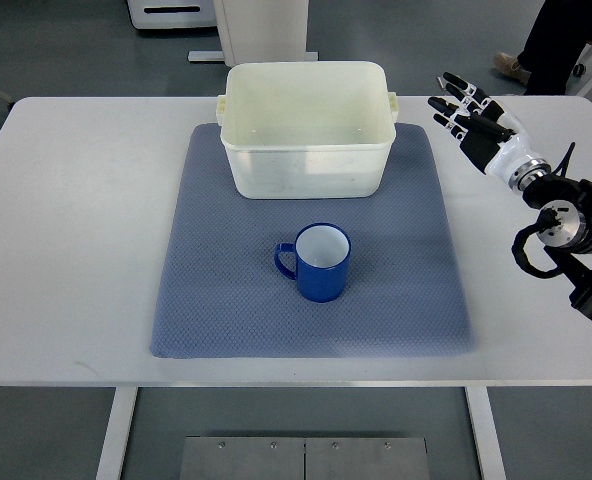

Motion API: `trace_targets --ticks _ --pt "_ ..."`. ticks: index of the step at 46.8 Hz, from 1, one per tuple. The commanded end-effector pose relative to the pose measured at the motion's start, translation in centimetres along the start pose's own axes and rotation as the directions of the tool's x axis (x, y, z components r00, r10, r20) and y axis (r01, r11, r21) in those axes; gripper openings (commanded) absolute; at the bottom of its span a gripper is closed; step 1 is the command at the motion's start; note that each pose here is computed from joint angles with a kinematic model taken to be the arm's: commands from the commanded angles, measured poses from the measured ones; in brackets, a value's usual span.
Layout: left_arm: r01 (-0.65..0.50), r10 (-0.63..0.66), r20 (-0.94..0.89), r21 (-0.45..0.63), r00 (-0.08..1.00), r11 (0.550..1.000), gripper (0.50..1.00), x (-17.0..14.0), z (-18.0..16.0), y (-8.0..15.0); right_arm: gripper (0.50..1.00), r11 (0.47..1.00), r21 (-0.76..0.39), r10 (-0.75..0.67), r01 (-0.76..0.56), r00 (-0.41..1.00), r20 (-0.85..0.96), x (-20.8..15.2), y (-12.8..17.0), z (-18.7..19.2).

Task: Place cup in box with right hand

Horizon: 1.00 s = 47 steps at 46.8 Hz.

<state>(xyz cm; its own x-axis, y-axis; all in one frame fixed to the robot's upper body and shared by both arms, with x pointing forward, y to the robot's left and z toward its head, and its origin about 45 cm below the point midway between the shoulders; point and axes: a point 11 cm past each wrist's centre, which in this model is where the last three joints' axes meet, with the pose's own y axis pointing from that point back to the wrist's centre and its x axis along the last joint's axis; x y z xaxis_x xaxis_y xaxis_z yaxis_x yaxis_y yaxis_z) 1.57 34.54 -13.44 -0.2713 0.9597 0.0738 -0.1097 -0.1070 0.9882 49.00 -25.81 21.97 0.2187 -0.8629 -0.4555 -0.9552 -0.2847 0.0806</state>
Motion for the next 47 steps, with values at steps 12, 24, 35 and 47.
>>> trace_targets --ticks 12,24,35,47 --pt "0.000 0.000 0.000 0.000 1.000 1.000 1.000 0.0 0.0 0.0 0.998 0.997 0.041 -0.062 0.063 0.998 -0.031 -1.8 -0.2 -0.8" --pt "0.000 0.000 -0.001 0.000 1.000 1.000 1.000 0.0 0.0 0.0 0.998 0.967 0.054 -0.242 0.247 0.966 -0.096 -6.5 0.0 -2.7" --pt "0.000 0.000 0.000 0.000 1.000 1.000 1.000 0.0 0.0 0.0 0.998 0.906 0.007 -0.411 0.423 0.883 -0.226 -11.7 0.9 -2.4" --pt "0.000 0.000 -0.001 0.000 1.000 1.000 1.000 0.0 0.0 0.0 0.998 0.798 -0.122 -0.590 0.591 0.724 -0.356 -15.1 2.7 -1.3"
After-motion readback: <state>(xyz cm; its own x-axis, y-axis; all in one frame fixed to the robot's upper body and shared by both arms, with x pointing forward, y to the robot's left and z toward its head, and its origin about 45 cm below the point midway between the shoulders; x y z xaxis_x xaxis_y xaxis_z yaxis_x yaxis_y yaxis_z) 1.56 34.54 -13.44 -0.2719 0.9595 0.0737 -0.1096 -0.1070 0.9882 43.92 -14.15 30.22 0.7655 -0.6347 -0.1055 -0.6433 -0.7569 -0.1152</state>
